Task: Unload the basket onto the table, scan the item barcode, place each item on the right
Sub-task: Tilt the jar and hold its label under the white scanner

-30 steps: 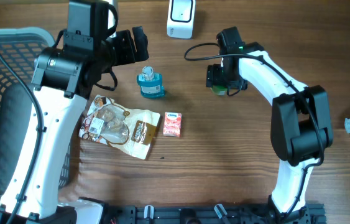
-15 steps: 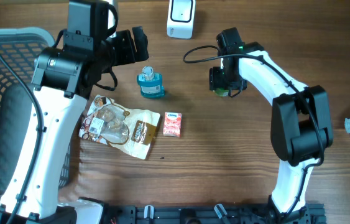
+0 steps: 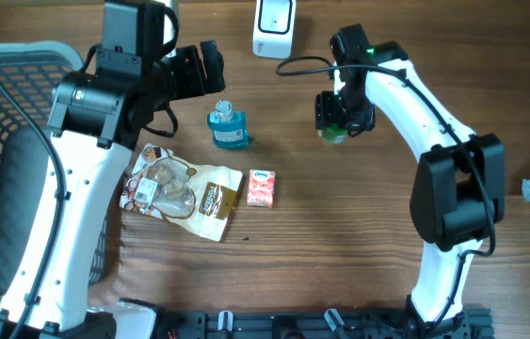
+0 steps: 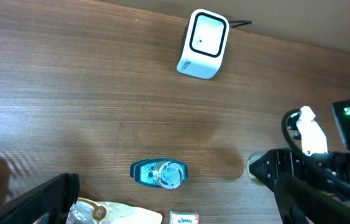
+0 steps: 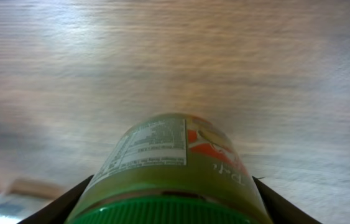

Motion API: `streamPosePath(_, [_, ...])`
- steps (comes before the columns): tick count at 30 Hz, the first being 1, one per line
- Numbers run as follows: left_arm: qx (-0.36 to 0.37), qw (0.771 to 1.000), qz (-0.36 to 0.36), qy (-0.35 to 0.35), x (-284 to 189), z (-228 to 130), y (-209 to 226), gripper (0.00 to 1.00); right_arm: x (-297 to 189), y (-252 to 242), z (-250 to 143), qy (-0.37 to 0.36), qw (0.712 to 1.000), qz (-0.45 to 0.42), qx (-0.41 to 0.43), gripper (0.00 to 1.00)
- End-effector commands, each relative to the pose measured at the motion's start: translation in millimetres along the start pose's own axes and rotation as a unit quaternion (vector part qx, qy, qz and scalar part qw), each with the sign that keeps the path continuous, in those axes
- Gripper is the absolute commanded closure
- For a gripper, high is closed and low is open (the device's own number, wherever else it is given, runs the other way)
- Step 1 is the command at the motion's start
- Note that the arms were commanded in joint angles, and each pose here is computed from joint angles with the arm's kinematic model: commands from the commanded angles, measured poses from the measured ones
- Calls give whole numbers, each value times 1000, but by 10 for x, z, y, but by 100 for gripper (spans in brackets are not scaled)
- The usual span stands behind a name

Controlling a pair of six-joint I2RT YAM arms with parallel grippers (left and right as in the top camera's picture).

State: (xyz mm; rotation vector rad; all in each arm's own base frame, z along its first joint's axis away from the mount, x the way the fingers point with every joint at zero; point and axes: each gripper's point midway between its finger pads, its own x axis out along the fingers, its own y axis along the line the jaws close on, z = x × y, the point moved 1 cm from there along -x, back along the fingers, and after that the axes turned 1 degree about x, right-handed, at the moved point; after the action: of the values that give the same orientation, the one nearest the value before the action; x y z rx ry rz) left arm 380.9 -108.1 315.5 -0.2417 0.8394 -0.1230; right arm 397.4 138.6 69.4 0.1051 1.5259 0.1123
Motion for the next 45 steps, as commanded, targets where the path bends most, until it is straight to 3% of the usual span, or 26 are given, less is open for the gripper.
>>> streamPosePath(1, [-3, 1000, 6, 6, 24, -25, 8, 0, -149, 259, -134, 43, 996, 76, 36, 36])
streamPosePath(9, [-3, 1000, 10, 18, 22, -79, 29, 0, -371, 481, -780, 201, 964, 150, 84, 36])
streamPosePath(16, [-3, 1000, 12, 21, 22, -93, 34, 0, -633, 695, -1079, 290, 924, 215, 126, 39])
streamPosePath(20, [-3, 1000, 13, 24, 21, -107, 39, 0, -729, 840, -1065, 302, 906, 263, 139, 38])
streamPosePath(30, [-3, 1000, 13, 24, 21, -111, 41, 0, -737, 861, -1051, 300, 904, 271, 138, 38])
streamPosePath(36, [-3, 1000, 13, 24, 21, -109, 42, 0, -553, 1019, -411, 144, 932, 329, 51, 38])
streamPosePath(40, [-3, 1000, 13, 24, 21, -109, 42, 0, -606, 1192, 202, -7, 928, 370, -31, 37])
streamPosePath(45, [-3, 1000, 14, 25, 21, -114, 43, 0, -670, 1128, 874, -180, 931, 310, -74, 37])
